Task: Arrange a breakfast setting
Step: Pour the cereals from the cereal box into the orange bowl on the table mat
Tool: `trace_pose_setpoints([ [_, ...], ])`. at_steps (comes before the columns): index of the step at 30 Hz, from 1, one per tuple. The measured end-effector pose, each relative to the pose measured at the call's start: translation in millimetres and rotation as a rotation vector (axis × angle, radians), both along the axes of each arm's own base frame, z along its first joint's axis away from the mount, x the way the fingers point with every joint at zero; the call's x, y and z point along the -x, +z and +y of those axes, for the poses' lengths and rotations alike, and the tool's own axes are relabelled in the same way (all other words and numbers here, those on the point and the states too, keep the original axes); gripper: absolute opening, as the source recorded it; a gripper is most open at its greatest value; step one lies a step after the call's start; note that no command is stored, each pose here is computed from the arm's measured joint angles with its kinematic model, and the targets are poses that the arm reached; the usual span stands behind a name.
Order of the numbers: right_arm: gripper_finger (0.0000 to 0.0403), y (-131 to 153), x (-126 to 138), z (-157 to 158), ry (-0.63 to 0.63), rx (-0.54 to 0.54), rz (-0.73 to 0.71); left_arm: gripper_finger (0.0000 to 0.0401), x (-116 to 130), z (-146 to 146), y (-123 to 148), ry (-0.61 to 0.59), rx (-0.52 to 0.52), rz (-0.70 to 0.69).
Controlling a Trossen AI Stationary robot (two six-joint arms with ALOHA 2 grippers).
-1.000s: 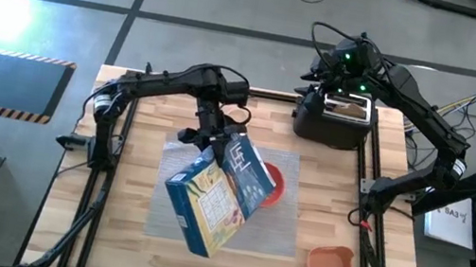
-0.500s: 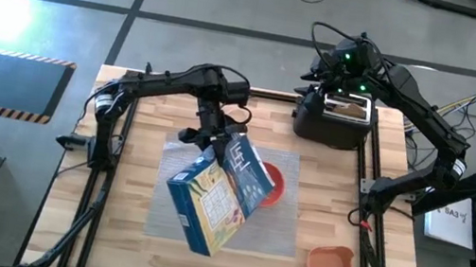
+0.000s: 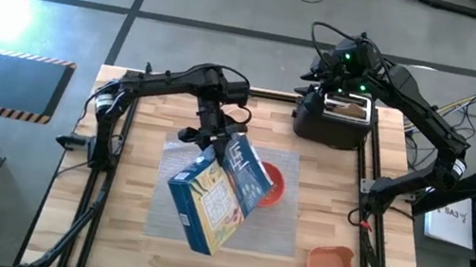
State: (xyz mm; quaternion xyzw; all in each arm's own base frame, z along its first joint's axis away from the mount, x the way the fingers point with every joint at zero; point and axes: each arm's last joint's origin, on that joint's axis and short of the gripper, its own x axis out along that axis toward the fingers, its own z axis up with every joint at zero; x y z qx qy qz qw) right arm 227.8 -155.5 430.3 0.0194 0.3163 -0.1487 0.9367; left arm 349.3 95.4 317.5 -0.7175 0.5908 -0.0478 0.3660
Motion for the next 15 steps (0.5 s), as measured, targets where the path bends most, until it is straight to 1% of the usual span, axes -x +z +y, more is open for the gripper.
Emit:
trace_pose_setpoints([
  [7, 0.0203, 0.0, 0.0, 0.0, -0.001, 0.0, 0.0, 0.0069, -0.4, 0.2, -0.4, 0.002, 0.004, -0.002],
  [15, 0.0203, 0.0, -0.1, 0.1, -0.001, 0.0, -0.001, 0.0069, 1.5, 0.7, -2.1, 0.016, 0.016, 0.054],
])
